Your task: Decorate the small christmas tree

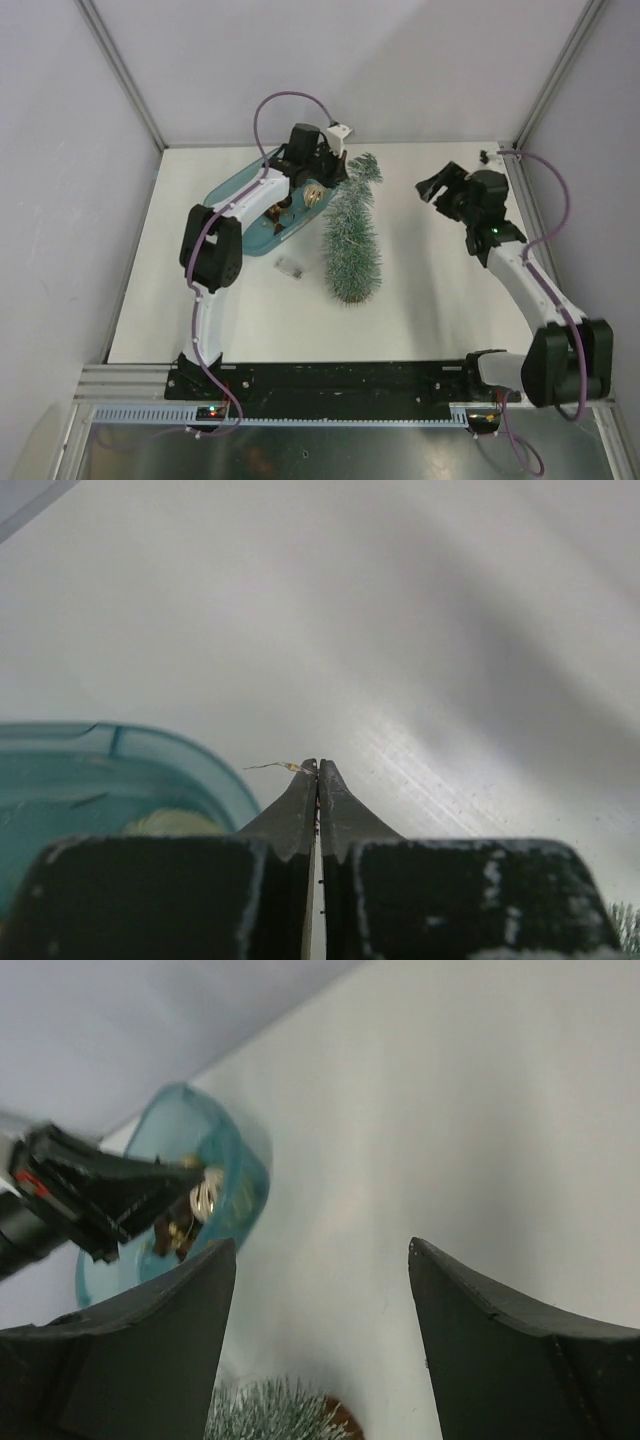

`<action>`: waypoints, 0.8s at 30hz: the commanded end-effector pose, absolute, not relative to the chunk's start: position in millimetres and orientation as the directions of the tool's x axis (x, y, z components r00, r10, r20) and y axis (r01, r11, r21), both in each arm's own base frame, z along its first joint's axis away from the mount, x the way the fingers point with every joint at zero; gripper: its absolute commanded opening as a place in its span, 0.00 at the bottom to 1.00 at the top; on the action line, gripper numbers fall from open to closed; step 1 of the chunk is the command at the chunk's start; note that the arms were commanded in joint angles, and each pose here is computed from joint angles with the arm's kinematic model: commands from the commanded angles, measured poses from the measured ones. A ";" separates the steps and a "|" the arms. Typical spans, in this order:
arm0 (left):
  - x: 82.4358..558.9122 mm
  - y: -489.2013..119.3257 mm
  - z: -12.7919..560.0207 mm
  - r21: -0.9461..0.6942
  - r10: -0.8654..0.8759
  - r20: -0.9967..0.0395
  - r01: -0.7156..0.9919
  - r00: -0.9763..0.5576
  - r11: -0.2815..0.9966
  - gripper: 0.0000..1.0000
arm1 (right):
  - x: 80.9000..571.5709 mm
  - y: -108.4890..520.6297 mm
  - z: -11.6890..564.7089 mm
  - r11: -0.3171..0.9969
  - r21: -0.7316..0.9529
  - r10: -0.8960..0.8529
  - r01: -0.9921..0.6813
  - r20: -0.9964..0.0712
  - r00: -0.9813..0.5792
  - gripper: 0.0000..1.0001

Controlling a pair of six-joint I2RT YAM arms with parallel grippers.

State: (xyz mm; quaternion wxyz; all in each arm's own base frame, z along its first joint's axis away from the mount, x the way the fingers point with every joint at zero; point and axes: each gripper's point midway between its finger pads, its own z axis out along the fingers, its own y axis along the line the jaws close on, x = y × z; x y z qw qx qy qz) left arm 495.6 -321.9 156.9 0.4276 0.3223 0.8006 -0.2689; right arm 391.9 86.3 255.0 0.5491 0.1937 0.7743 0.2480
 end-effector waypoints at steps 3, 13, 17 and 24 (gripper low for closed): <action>490.6 -368.9 182.3 -0.218 0.234 -0.897 0.835 -0.375 0.505 0.05 | 404.1 152.6 242.4 0.692 0.701 0.560 -0.172 -0.672 -0.484 0.76; 469.0 -411.0 210.1 -0.326 0.174 -0.910 0.909 -0.376 0.259 0.07 | 408.1 171.1 210.6 0.579 0.777 0.589 -0.248 -0.609 -0.532 0.77; 458.7 -421.1 223.5 -0.334 0.160 -0.918 0.926 -0.362 0.176 0.08 | 408.7 173.6 204.4 0.528 0.806 0.608 -0.269 -0.579 -0.543 0.77; 448.8 -432.4 231.5 -0.347 0.153 -0.920 0.930 -0.362 0.117 0.10 | 407.8 184.0 216.6 0.422 0.830 0.637 -0.365 -0.558 -0.532 0.76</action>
